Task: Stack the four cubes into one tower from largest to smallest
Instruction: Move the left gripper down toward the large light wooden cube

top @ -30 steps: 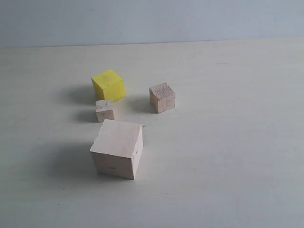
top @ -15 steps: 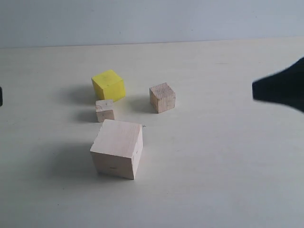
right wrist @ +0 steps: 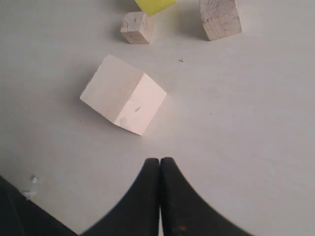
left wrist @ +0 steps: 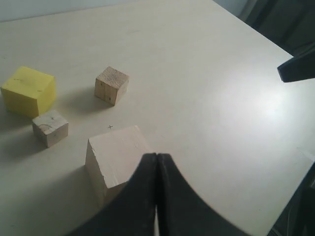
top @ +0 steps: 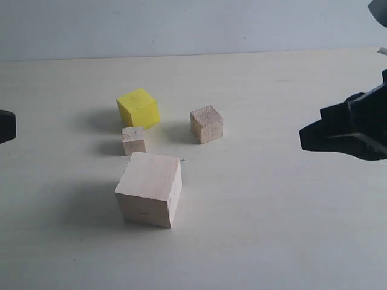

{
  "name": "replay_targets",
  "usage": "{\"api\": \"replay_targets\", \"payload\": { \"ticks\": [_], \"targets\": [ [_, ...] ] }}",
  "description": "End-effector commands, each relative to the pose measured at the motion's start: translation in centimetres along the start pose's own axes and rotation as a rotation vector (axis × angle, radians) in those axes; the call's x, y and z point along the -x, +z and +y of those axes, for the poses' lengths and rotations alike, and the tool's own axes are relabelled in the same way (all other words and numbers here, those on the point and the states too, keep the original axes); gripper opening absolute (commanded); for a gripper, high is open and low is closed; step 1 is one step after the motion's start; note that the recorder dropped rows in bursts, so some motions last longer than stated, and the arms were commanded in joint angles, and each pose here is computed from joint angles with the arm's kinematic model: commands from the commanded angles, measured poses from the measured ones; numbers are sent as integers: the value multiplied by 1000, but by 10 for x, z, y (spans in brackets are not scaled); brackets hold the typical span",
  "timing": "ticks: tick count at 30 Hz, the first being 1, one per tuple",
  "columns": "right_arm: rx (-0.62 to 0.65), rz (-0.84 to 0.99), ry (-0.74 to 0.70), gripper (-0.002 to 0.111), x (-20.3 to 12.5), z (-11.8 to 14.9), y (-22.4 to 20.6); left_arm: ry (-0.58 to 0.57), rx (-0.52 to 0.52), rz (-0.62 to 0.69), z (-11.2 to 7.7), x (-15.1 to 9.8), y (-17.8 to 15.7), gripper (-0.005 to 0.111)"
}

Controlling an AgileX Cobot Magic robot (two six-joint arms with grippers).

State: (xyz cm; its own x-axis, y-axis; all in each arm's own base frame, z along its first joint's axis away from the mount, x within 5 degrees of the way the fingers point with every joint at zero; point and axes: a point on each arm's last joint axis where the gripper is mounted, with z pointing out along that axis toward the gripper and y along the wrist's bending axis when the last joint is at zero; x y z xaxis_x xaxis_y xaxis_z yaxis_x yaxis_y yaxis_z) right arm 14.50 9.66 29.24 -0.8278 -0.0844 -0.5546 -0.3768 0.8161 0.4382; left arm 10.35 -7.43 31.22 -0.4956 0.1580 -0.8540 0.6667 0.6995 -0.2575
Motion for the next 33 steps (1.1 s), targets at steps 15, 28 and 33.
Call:
{"api": "replay_targets", "payload": {
  "ticks": [15, 28, 33],
  "targets": [
    [-13, -321, 29, 0, 30, -1, -5, -147, -35, 201, 21, -31, 37, 0],
    [-159, -302, -173, 0, 29, -11, -6, -434, -165, 510, 35, -76, 106, 0],
    [-159, -302, -173, 0, 29, -11, -6, -388, -90, 575, 29, -91, 138, 0]
  ]
}}
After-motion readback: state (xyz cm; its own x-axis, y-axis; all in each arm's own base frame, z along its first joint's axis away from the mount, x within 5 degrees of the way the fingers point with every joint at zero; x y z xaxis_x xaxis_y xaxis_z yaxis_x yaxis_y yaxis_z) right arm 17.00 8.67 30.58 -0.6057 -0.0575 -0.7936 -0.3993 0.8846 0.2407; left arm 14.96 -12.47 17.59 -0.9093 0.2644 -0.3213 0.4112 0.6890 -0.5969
